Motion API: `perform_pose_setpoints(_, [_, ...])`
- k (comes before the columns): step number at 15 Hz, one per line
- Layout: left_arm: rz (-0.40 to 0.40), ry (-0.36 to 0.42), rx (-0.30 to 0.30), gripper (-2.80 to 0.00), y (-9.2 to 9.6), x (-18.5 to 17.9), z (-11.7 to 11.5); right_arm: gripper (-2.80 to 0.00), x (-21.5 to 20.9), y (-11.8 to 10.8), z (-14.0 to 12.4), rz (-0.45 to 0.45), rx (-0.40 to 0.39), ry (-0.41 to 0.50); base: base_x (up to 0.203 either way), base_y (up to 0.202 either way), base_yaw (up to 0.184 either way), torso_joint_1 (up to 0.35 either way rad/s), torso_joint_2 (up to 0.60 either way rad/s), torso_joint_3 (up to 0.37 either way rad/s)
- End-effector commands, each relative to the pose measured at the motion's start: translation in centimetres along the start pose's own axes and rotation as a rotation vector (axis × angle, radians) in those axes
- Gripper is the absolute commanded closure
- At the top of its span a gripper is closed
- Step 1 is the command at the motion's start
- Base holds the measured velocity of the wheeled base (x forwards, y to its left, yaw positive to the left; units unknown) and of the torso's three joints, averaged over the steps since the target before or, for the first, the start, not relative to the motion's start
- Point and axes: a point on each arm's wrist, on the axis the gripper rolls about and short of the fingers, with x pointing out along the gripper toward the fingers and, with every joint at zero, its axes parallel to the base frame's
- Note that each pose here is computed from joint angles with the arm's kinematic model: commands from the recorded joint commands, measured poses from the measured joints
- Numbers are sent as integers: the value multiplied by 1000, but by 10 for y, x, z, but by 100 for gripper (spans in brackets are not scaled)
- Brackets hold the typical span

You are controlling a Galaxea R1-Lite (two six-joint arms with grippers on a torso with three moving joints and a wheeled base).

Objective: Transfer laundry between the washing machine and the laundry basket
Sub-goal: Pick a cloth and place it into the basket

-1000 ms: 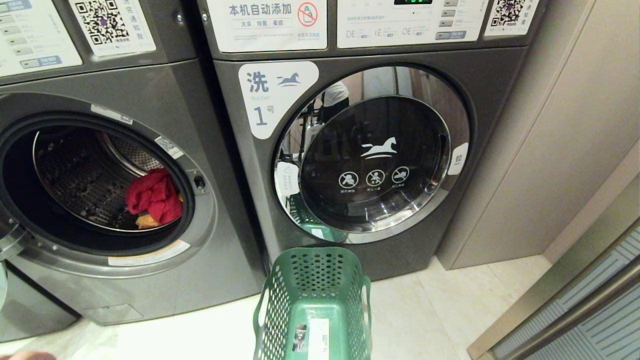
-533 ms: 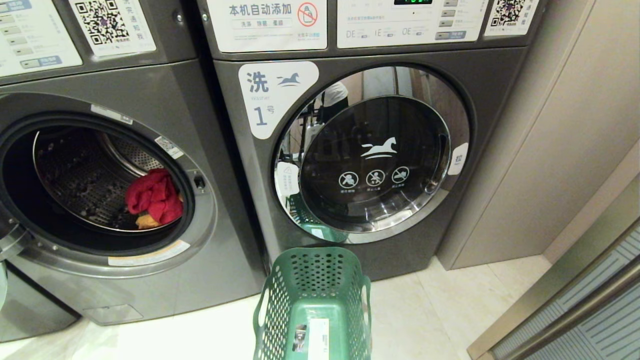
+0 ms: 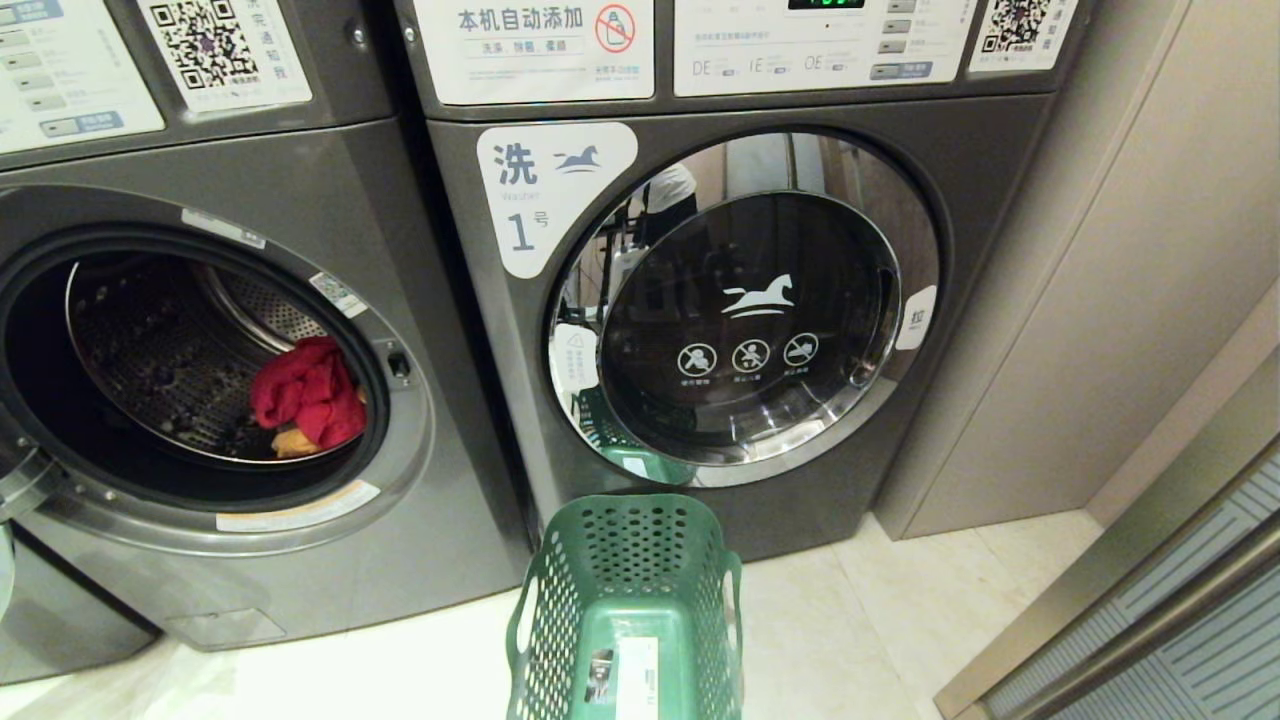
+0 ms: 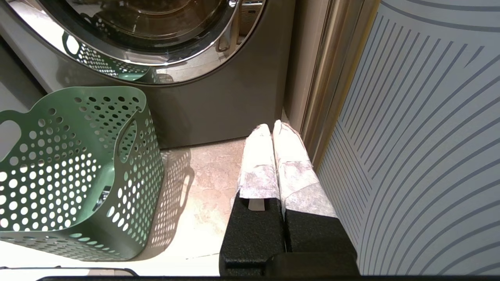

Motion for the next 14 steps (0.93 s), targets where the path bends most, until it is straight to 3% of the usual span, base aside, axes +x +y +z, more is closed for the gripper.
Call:
perform_pose_setpoints(1, [0, -1, -1, 0, 0, 0, 0, 0, 0, 0, 0, 0, 0, 1, 0, 0, 0, 0, 0, 0])
perform_pose_setpoints(3, [0, -3, -2, 0, 0, 0, 0, 0, 0, 0, 0, 0, 0, 1, 0, 0, 0, 0, 0, 0])
perform_pose_setpoints(4, [0, -1, -2, -280, 0, 0, 0, 0, 0, 0, 0, 0, 0, 1, 0, 0, 0, 0, 0, 0])
perform_pose_setpoints(13, [0, 1, -1, -280, 0, 0, 0, 0, 0, 0, 0, -1, 0, 1, 0, 0, 0, 0, 0, 0])
perform_pose_setpoints(14, [0, 3, -1, 0, 0, 0, 0, 0, 0, 0, 0, 0, 0, 1, 0, 0, 0, 0, 0, 0])
